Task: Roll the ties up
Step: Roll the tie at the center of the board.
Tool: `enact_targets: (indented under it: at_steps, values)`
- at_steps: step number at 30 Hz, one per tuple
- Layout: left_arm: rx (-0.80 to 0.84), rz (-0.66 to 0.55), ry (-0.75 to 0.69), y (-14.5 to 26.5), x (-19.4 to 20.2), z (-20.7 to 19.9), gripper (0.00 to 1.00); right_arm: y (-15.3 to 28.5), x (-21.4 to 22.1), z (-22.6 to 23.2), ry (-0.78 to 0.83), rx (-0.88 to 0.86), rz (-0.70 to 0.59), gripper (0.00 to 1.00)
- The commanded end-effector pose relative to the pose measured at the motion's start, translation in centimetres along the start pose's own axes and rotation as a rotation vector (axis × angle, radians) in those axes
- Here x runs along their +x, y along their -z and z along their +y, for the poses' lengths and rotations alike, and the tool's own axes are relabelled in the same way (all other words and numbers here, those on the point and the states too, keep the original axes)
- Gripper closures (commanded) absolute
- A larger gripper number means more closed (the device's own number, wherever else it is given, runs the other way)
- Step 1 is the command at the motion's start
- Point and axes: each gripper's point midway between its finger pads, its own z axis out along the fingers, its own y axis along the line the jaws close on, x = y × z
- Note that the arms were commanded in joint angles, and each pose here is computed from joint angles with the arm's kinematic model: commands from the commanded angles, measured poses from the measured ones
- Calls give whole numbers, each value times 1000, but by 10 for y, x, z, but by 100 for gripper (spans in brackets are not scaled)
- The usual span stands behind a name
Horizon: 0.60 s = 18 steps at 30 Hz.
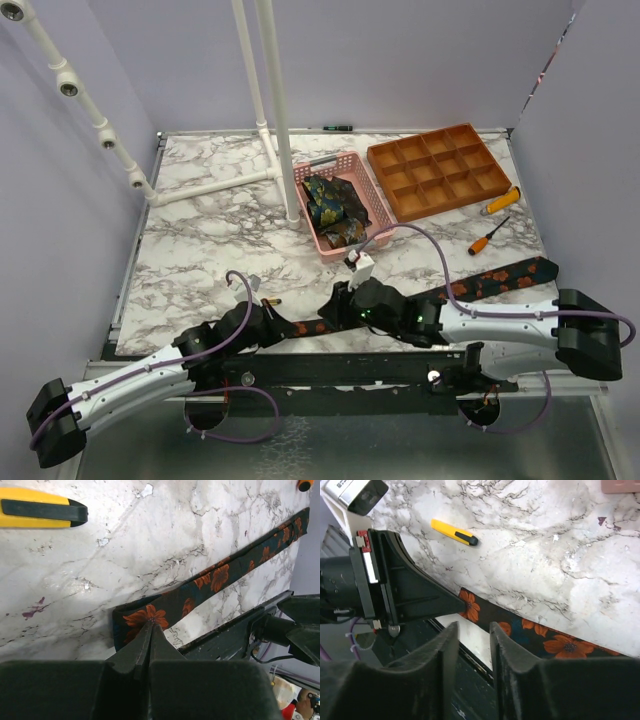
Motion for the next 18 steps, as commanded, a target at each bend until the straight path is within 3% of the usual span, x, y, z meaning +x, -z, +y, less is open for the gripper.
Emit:
enact_targets:
  at_steps: [1,7,18]
  values:
    - [-162,-12,-29,2,2,42,100,-13,9,-8,65,69,76,70]
    - [-174,-20,-31,3,0,43,100,-35,38,1,-12,13,177,84]
    - [-176,-24,-24,4,0,45,100,-47,72,-35,-71,128,260,90]
